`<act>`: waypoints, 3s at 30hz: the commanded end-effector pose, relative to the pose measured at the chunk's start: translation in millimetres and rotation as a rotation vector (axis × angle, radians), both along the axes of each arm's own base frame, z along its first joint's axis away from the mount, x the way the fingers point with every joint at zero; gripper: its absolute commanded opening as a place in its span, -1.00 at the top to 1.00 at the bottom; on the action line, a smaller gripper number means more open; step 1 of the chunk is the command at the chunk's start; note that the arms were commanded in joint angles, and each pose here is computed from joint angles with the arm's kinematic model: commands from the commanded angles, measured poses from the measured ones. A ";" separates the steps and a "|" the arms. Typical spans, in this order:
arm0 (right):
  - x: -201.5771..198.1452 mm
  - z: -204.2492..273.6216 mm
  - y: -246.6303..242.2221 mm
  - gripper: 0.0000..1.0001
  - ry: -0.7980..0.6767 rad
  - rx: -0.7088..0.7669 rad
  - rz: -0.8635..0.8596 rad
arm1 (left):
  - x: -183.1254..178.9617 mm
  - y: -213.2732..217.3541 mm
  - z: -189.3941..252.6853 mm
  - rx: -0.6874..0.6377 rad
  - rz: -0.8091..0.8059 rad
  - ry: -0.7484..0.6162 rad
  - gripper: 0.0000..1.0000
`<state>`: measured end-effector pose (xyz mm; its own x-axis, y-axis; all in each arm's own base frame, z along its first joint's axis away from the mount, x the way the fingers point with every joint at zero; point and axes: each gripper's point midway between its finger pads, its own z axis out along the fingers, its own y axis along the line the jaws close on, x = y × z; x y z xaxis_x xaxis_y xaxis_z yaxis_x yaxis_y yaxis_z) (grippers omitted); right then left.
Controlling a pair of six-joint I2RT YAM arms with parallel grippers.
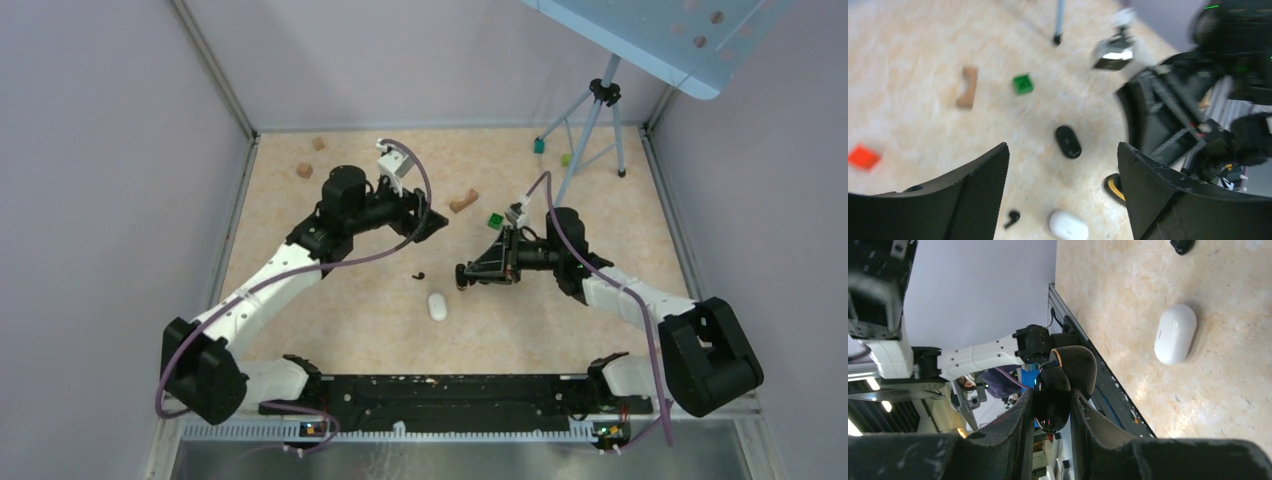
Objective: Insert the wireless bluetooth earbuds into the charging case
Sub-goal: Move the right earbud to the center of the board.
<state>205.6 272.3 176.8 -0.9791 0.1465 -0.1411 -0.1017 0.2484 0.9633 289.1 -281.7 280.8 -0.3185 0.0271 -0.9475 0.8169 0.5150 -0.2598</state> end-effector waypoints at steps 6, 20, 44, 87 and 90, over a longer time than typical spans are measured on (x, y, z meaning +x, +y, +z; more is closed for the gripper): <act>-3.7 2.7 -8.8 1.00 -0.063 -0.050 -0.013 | 13.8 32.7 -121.4 0.284 0.167 0.461 -0.53; -0.5 3.3 -7.7 1.00 -0.060 -0.053 -0.013 | -13.2 17.1 -194.2 0.749 -0.079 0.272 -0.25; -4.5 1.8 -4.6 1.00 -0.033 -0.040 0.038 | -20.4 36.1 -210.4 0.927 -0.393 -0.059 0.05; 2.1 9.8 -3.1 1.00 -0.041 -0.048 0.027 | 4.6 21.2 -252.0 0.954 -0.408 -0.066 0.45; 1.8 10.8 -3.0 1.00 -0.043 -0.047 0.027 | 12.4 21.2 -254.6 0.945 -0.366 -0.039 0.47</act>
<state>196.8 264.3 159.3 -0.9875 0.1177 -0.1044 -0.0590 0.3380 0.9393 284.2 -254.3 24.8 -0.0658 0.8798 -0.4708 0.9783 0.1498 0.1433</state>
